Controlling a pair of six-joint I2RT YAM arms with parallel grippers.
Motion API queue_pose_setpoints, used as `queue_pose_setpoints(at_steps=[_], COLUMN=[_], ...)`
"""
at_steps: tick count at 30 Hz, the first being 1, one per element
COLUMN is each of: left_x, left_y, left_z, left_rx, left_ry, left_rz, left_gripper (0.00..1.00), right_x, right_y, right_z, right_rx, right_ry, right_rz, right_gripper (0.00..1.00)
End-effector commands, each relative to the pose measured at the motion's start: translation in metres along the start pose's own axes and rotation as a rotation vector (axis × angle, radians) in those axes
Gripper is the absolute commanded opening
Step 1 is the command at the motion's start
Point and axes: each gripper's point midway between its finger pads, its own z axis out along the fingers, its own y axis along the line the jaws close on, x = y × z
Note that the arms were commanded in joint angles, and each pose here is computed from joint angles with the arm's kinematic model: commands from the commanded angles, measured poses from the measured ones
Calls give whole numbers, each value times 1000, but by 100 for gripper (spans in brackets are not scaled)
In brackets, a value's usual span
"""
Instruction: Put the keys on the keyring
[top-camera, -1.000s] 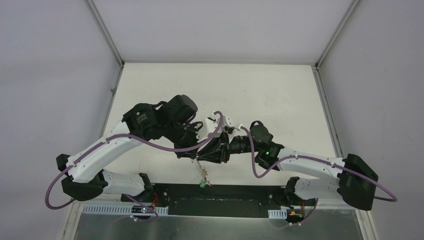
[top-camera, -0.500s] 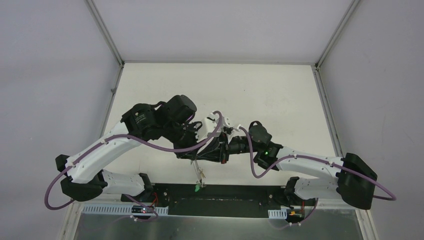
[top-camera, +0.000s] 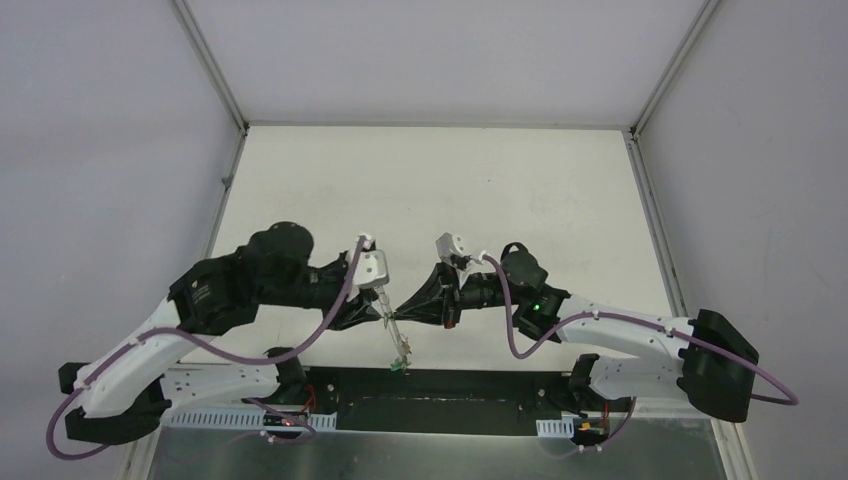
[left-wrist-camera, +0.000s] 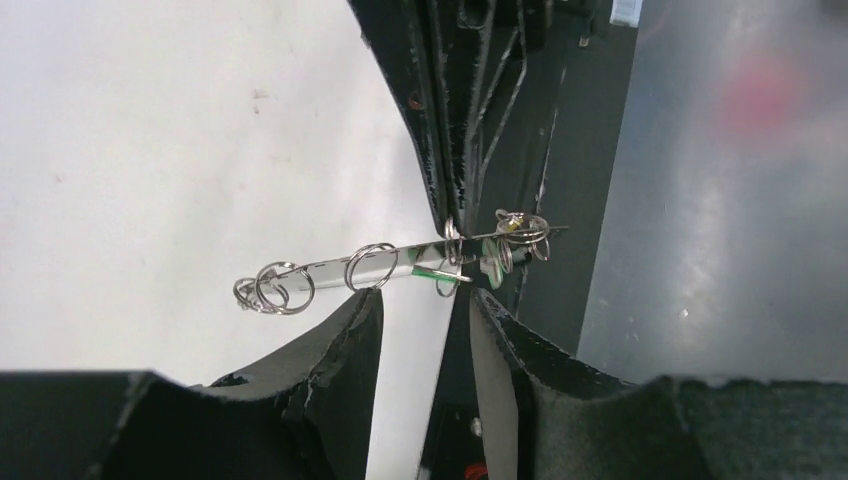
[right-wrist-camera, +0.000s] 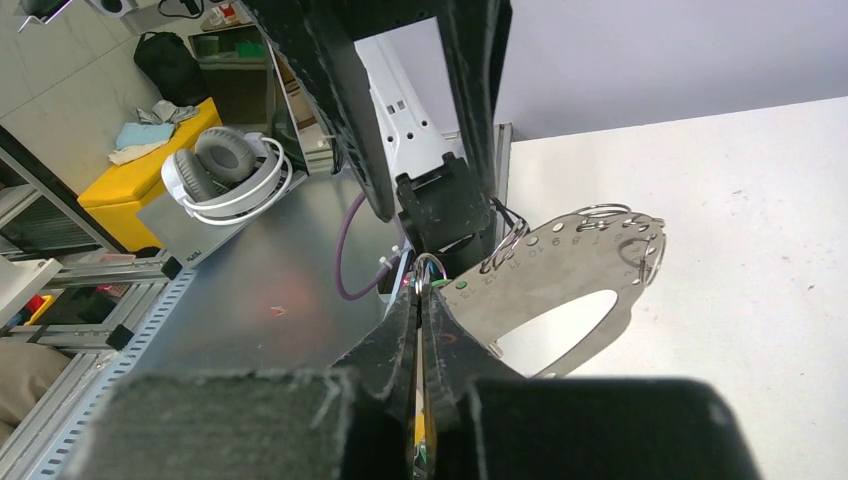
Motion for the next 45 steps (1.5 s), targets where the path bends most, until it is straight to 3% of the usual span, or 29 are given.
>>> queue_pose_setpoints(at_steps=[1, 5, 10, 16, 27, 31, 37, 41, 45], left_x=[-31, -22, -7, -2, 6, 11, 18, 18, 16], left_y=[-10, -17, -17, -16, -17, -19, -18, -18, -19], left_z=[-15, -20, -15, -2, 8, 8, 9, 9, 9], left_rx=[13, 10, -5, 21, 46, 57, 58, 56, 63], left_ry=[-311, -469, -516, -473, -420, -404, -373, -370, -371], left_rz=[155, 278, 325, 308, 289, 280, 259, 259, 266], left_gripper=[39, 40, 40, 35, 10, 9, 23, 22, 13], right_x=[-25, -25, -26, -25, -27, -27, -28, -28, -28], right_y=[10, 9, 9, 9, 8, 8, 6, 6, 6], right_z=[-1, -2, -2, -2, -3, -3, -4, -4, -4], right_rx=[-19, -13, -8, -7, 2, 4, 16, 17, 19], right_ry=[-72, -72, -74, -72, -77, -79, -85, -85, -85], right_rz=[-74, -73, -75, -75, -79, -81, -81, -80, -80], right_gripper=[0, 0, 0, 0, 0, 0, 0, 0, 0])
